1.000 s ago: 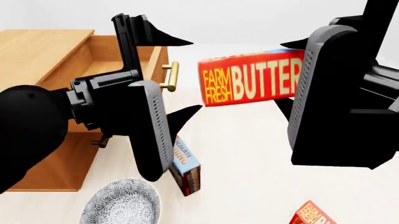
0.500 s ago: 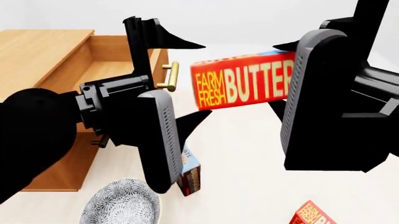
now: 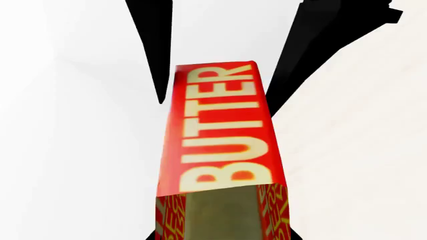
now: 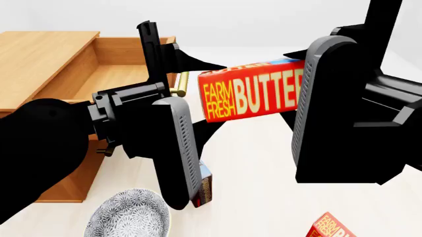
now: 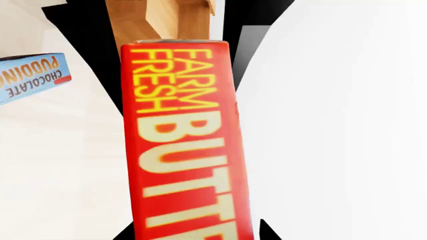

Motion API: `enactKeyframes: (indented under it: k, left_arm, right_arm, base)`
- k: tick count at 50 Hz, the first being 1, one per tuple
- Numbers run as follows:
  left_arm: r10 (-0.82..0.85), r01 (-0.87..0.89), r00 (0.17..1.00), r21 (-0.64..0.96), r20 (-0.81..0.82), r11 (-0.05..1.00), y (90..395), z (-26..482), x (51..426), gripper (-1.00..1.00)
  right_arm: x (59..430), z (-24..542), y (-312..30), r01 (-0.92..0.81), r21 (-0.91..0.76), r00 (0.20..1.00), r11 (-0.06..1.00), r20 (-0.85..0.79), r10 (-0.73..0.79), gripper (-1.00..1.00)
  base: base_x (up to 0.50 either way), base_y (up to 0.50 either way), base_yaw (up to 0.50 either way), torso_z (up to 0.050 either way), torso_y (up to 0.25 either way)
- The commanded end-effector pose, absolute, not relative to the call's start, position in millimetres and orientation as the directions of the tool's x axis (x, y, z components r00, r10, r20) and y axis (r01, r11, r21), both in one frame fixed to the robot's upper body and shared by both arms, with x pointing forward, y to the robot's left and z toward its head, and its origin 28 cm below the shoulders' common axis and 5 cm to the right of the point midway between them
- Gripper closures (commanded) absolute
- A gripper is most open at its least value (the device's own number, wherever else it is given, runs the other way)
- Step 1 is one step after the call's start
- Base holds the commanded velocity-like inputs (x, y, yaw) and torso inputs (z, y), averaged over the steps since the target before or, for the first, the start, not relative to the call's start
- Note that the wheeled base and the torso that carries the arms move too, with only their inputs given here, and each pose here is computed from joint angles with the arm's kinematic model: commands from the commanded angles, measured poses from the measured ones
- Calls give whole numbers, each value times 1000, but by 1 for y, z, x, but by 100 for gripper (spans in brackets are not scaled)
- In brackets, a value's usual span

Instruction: Put the butter at the front in the top drawer of the cabinet and close it.

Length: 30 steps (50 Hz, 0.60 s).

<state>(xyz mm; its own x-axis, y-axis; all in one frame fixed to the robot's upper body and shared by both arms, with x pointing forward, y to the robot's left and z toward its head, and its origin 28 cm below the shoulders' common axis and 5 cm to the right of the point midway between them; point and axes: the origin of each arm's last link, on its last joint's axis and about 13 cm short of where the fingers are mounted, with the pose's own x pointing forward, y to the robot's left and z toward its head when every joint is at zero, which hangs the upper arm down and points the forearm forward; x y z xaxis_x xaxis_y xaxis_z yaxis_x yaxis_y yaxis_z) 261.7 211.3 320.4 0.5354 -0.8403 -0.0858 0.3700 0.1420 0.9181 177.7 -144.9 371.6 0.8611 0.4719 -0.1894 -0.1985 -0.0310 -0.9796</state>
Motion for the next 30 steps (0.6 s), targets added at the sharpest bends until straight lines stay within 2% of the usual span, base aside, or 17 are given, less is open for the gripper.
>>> enactKeyframes:
  k: [1, 6, 7, 18, 30]
  left_arm:
    - [-849, 372, 524, 915, -69, 155, 210, 322, 261, 100]
    - [-850, 372, 523, 914, -65, 160, 211, 322, 261, 100]
    - [-849, 372, 524, 914, -63, 162, 211, 322, 261, 100]
    - [-826, 363, 562, 907, -30, 214, 218, 328, 269, 100]
    - [-711, 327, 704, 887, 2, 326, 249, 336, 293, 100]
  right_arm:
    - [171, 389, -146, -3, -1000, 882, -4, -4, 471, 100]
    - [172, 387, -146, -12, -1000, 884, -3, -12, 468, 100]
    - [172, 387, -146, -12, -1000, 885, -2, -12, 466, -100]
    - [169, 379, -153, -48, -999, 899, 8, -40, 436, -100]
    - [158, 377, -167, -50, -998, 925, 33, -33, 379, -100]
  base:
    - [0, 0, 0, 0, 0]
    - [0, 0, 0, 0, 0]
    - [0, 0, 0, 0, 0]
    - [0, 0, 0, 1, 1]
    - [0, 0, 0, 0, 1]
